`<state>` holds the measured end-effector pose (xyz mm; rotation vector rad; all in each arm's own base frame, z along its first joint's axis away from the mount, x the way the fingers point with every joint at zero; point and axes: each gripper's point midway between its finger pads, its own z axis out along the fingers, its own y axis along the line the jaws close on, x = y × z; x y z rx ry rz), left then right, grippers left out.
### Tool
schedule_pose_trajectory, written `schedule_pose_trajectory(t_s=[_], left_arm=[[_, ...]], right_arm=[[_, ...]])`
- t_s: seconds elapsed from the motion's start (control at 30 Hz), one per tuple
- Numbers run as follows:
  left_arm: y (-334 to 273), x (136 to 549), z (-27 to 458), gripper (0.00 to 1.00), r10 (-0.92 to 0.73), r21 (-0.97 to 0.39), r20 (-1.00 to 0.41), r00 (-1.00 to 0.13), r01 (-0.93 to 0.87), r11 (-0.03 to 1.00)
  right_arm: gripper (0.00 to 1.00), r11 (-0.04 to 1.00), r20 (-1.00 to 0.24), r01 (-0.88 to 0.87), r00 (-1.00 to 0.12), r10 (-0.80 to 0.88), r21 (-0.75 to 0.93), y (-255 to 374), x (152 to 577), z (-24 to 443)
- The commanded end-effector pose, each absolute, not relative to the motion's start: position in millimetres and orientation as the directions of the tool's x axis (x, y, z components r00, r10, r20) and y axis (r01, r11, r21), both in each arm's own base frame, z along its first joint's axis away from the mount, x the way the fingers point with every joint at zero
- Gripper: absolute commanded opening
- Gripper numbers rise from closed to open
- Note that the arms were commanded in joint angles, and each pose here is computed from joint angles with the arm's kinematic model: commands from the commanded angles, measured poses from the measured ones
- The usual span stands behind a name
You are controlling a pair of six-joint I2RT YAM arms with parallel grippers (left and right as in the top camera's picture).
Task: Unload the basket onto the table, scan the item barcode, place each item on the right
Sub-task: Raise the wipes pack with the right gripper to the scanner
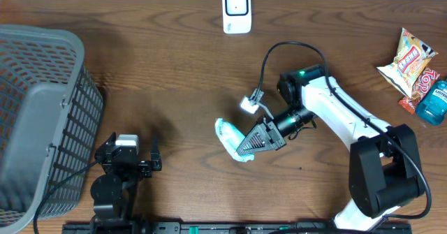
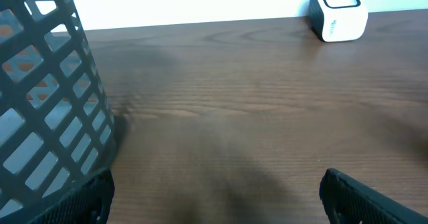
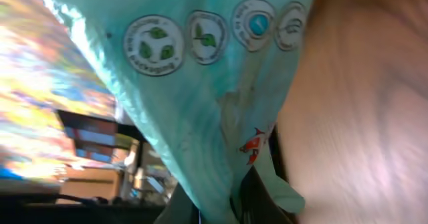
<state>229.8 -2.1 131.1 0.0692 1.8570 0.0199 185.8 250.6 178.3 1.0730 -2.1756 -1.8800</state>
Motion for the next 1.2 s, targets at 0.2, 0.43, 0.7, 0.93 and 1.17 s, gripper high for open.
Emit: schedule_pose_trajectory(t_s=[0.2,0.43,0.7,0.93,1.17], left_arm=[[-2.5,228.0,120.1,0.98,0.067,0.057,-0.947,-0.313,0.043,0.997],[-2.5,228.0,120.1,0.98,0.067,0.057,-0.947,-0.313,0.043,0.997],[-2.5,228.0,120.1,0.98,0.067,0.057,-0.947,-0.313,0.043,0.997],[-2.5,228.0,120.1,0.98,0.067,0.057,-0.947,-0.313,0.043,0.997],[-2.5,228.0,120.1,0.98,0.067,0.057,-0.947,-0.313,0.043,0.997]], right_arm=[[0.01,-0.230,-0.617,-0.577,-0.683,-0.391,0.784,262.5,176.2,218.0],[0.01,-0.303,-0.707,-0.643,-0.589,-0.390,0.703,269.5,164.4,217.4],[0.01,-0.269,-0.731,-0.719,-0.468,-0.496,0.642,262.2,174.3,181.2],[0.01,0.629,-0.346,-0.554,-0.833,-0.433,0.545,235.3,319.4,88.0],[0.01,0.896,-0.464,-0.348,-0.865,-0.193,0.277,207.3,423.5,106.3]])
